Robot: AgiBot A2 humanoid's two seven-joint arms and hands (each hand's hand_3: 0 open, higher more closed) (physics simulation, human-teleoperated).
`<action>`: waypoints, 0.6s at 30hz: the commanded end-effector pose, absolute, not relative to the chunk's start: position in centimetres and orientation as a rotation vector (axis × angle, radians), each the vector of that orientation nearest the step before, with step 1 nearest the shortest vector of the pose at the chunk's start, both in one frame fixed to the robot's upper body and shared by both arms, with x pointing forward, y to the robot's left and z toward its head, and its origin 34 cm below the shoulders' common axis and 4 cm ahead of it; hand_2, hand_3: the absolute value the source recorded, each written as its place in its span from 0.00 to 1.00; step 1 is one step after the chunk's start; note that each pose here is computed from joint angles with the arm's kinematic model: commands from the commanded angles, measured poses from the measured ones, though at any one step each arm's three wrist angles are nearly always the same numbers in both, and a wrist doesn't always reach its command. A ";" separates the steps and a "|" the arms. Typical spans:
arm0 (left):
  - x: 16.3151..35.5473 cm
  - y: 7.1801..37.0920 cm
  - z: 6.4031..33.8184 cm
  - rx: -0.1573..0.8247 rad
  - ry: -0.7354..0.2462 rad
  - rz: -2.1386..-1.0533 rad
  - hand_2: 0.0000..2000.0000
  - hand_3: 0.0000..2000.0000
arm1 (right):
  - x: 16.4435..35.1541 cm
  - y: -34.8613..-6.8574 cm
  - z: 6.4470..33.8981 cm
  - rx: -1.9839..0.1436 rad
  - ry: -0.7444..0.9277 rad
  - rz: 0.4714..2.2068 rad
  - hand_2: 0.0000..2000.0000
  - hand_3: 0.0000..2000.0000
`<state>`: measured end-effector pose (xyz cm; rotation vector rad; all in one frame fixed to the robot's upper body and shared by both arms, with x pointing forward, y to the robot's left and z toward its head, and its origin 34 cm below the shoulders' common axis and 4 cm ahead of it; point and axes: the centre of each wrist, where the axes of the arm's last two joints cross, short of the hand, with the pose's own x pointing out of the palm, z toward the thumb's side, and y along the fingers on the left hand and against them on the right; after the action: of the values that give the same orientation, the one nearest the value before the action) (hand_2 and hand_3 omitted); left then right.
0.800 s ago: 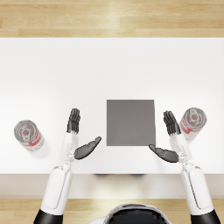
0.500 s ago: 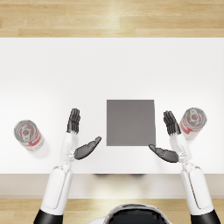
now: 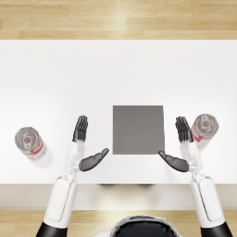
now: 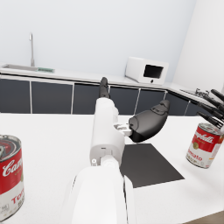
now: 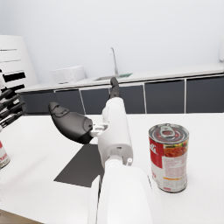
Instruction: Pick up the red can on the left and place it in the middle, then pick up the red can on the right and place it on top of the can in the middle
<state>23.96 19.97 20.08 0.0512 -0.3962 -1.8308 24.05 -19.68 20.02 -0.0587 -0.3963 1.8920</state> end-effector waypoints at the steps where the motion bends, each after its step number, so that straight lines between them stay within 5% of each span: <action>1: 23.3 21.6 22.1 0.171 -0.442 -1.769 0.00 0.00 | 23.6 -20.4 22.0 -0.129 -0.476 1.855 0.00 0.00; 5: 22.3 25.1 24.3 0.420 -0.397 -1.580 0.00 0.00 | 23.0 -22.7 24.2 -0.373 -0.440 1.694 0.00 0.00; 8: 21.8 27.7 24.8 0.515 -0.334 -1.434 0.00 0.00 | 22.8 -24.7 25.0 -0.481 -0.388 1.572 0.00 0.00; 13: 20.2 31.5 24.7 0.526 -0.302 -1.232 0.00 0.00 | 22.6 -26.5 24.5 -0.497 -0.342 1.482 0.00 0.00; 18: 19.5 33.3 22.6 0.449 -0.256 -1.149 0.00 0.00 | 23.1 -27.3 22.5 -0.425 -0.281 1.459 0.00 0.00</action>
<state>19.93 32.25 23.34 0.4779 -0.2717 -1.1950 22.83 -26.68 23.26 -0.4537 -0.3060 1.4744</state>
